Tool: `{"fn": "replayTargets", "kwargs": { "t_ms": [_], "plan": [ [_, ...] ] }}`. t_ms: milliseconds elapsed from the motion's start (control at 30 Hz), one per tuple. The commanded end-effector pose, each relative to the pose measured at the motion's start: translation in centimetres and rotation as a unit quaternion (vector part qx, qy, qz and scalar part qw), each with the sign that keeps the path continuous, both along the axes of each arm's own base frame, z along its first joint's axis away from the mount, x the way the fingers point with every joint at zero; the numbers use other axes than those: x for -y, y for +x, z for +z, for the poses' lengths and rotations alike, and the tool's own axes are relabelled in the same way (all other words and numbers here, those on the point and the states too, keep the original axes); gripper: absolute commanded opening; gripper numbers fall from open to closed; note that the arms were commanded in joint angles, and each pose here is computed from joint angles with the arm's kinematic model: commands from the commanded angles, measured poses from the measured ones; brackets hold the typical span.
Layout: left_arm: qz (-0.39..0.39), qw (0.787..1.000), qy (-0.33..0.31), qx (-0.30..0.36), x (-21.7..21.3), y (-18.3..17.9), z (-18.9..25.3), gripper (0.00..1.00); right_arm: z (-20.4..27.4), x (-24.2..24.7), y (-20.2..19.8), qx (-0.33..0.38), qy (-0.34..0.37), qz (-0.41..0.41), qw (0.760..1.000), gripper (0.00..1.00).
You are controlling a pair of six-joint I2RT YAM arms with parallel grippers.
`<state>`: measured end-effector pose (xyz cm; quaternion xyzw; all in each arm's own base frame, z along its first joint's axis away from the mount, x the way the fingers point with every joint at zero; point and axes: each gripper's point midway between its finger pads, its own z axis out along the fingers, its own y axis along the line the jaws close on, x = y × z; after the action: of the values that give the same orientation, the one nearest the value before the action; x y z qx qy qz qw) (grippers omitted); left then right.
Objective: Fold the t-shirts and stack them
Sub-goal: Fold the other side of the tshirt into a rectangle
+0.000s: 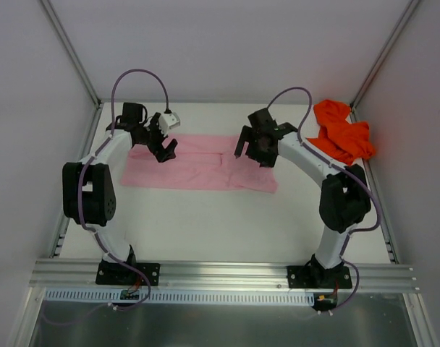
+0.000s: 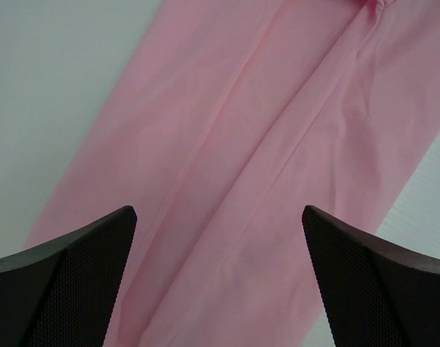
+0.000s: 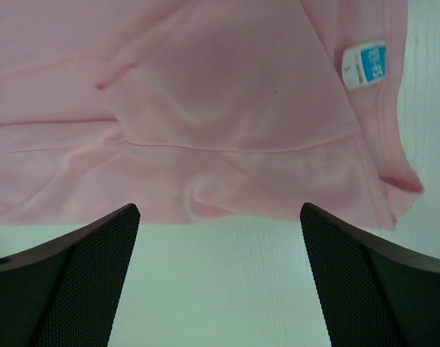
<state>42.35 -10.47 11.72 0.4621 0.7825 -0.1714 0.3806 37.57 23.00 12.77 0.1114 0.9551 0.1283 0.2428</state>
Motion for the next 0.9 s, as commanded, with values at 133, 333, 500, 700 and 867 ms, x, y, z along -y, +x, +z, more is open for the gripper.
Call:
{"fn": "replayTargets", "kwargs": {
  "t_ms": [133,333,500,700,867],
  "plan": [
    [-0.051,0.998,0.010,0.018,0.2,1.3,0.6,0.99,-3.7,1.1,1.1,-0.003,-0.023,-0.165,0.986,0.96],
    [-0.052,0.999,0.005,0.006,0.4,1.0,0.1,0.99,-3.5,1.0,4.2,0.043,0.010,-0.252,0.967,0.96],
    [-0.045,0.999,0.005,0.003,0.3,1.0,-0.1,0.99,-3.7,1.0,6.3,0.057,0.015,-0.311,0.949,0.96],
    [-0.032,0.999,0.001,0.010,0.3,1.3,0.7,0.99,-6.0,0.8,7.0,0.032,-0.015,-0.341,0.940,0.96],
    [-0.014,1.000,-0.012,0.023,0.4,1.1,2.9,0.99,-7.6,1.5,7.4,0.021,-0.063,-0.345,0.936,0.96]
  ]
}}
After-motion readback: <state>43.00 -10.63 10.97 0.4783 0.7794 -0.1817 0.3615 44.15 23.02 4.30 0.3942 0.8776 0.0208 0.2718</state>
